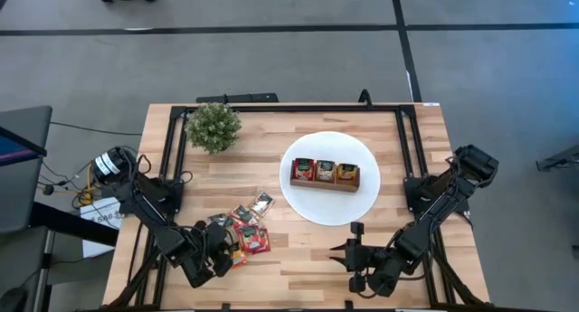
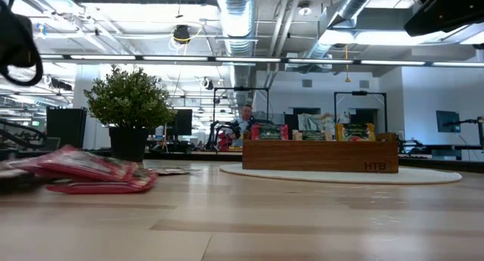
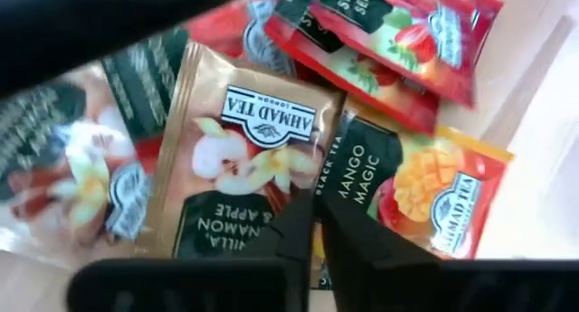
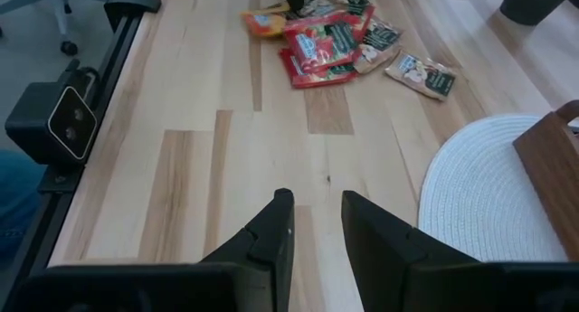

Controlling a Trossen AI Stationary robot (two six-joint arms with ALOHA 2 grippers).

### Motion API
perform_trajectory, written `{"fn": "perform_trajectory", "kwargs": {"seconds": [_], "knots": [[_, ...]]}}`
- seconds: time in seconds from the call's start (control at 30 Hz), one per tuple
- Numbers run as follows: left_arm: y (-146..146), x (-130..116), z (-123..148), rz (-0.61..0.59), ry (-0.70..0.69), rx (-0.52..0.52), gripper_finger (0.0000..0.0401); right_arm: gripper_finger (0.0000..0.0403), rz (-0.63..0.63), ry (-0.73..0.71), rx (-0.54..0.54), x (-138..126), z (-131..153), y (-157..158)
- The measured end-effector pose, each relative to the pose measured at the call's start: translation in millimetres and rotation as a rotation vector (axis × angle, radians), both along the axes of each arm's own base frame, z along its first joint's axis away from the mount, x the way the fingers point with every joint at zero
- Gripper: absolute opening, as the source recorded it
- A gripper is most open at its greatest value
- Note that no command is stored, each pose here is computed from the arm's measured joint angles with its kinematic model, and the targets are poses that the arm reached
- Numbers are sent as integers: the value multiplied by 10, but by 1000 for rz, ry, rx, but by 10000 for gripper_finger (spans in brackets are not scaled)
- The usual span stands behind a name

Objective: Pick & Place Tea
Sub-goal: Put the yellow tea bag into the right section of the wooden organizer

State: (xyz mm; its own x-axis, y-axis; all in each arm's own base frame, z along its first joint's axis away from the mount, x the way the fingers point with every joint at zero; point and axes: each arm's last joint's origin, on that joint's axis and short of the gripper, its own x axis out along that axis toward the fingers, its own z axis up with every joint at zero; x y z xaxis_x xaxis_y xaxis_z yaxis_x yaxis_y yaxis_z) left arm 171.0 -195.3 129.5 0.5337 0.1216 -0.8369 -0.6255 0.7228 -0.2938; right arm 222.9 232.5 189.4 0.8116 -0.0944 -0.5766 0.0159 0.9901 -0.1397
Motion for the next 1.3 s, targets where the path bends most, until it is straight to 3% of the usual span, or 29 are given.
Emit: {"fn": "perform_trajectory", "kwargs": {"seconds": [0.37,0.57,0.67,0.83,1.0,1.1,1.2,1.3], "knots": [[-192,197,364,-131,-138,143,0,87,-78,-43,67,236,25,-154],[-305,311,622,-202,-216,226,0,87,15,-76,48,520,-214,-108],[-335,348,701,-227,-241,253,0,92,80,-148,106,770,-349,-127],[-346,362,723,-238,-261,274,0,136,172,-267,216,1182,-479,-359],[-352,369,731,-243,-272,280,0,206,248,-234,313,1633,-585,-552],[-357,373,734,-251,-276,286,0,237,272,-196,317,1832,-655,-573],[-359,375,736,-252,-279,285,0,240,305,-205,272,1958,-628,-522],[-360,376,737,-253,-280,285,0,214,329,-229,247,2034,-583,-463]]}}
